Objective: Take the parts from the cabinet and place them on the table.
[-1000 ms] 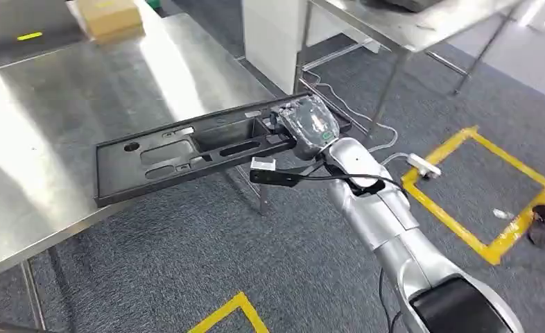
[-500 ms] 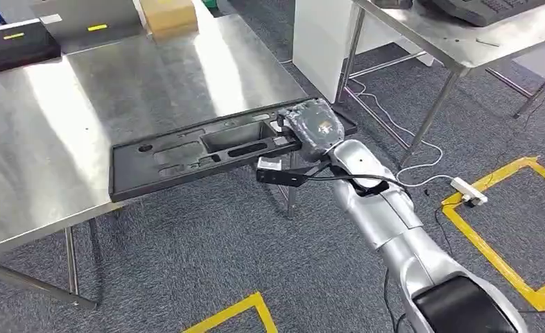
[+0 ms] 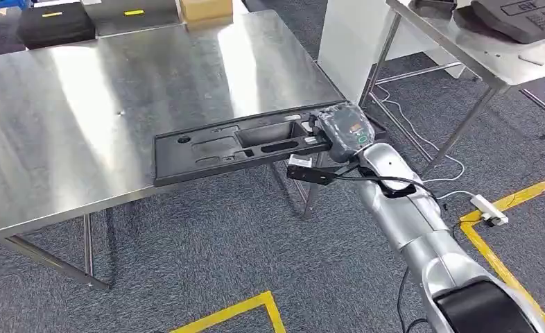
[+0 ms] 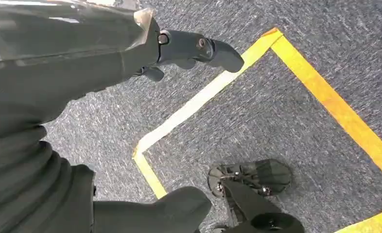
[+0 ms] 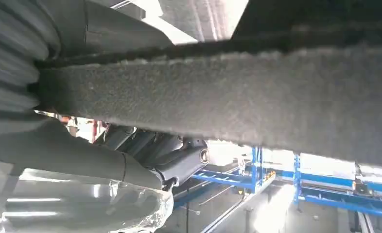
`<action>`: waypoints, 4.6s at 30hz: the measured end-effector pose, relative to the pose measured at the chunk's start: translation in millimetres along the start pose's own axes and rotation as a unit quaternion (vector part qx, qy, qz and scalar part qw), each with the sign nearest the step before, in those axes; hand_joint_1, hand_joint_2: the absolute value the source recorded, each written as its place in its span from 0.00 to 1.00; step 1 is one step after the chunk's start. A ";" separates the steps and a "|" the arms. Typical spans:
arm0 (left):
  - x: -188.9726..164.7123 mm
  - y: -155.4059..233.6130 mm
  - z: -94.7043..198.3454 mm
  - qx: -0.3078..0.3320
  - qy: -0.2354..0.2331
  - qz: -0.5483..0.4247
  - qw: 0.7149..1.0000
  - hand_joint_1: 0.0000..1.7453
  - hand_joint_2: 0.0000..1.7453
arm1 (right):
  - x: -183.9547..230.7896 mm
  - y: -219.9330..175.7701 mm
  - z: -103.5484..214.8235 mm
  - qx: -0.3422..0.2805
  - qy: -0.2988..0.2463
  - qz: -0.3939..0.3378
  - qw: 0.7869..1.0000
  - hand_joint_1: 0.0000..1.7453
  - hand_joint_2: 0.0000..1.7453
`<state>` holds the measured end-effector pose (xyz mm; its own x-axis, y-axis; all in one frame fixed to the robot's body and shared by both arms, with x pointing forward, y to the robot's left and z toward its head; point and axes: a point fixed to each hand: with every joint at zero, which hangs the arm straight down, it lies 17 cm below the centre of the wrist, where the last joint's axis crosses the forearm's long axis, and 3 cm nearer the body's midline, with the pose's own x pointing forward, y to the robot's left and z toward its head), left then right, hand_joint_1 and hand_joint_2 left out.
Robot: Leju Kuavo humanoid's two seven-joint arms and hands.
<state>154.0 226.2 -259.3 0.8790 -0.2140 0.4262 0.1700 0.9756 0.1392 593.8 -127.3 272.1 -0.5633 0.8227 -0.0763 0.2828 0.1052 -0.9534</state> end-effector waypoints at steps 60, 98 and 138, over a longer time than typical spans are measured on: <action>7.6 5.8 -3.0 0.011 0.003 -0.004 1.000 0.00 1.00 | 11.9 0.3 -18.6 0.003 -0.010 0.018 1.000 0.98 1.00; 12.2 2.9 -3.1 0.010 -0.003 -0.008 1.000 0.00 1.00 | -3.3 13.7 -11.4 0.020 0.006 0.033 0.999 0.98 1.00; 43.0 13.2 0.0 0.042 -0.101 -0.007 0.994 0.00 1.00 | -14.1 25.1 -3.1 0.034 0.016 0.036 0.999 0.98 1.00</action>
<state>194.0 229.9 -239.2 0.7684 -0.2407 0.5931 0.1360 0.9668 0.2161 611.3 -134.6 250.2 -0.5185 0.8440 -0.1372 0.2683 0.0082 -0.9633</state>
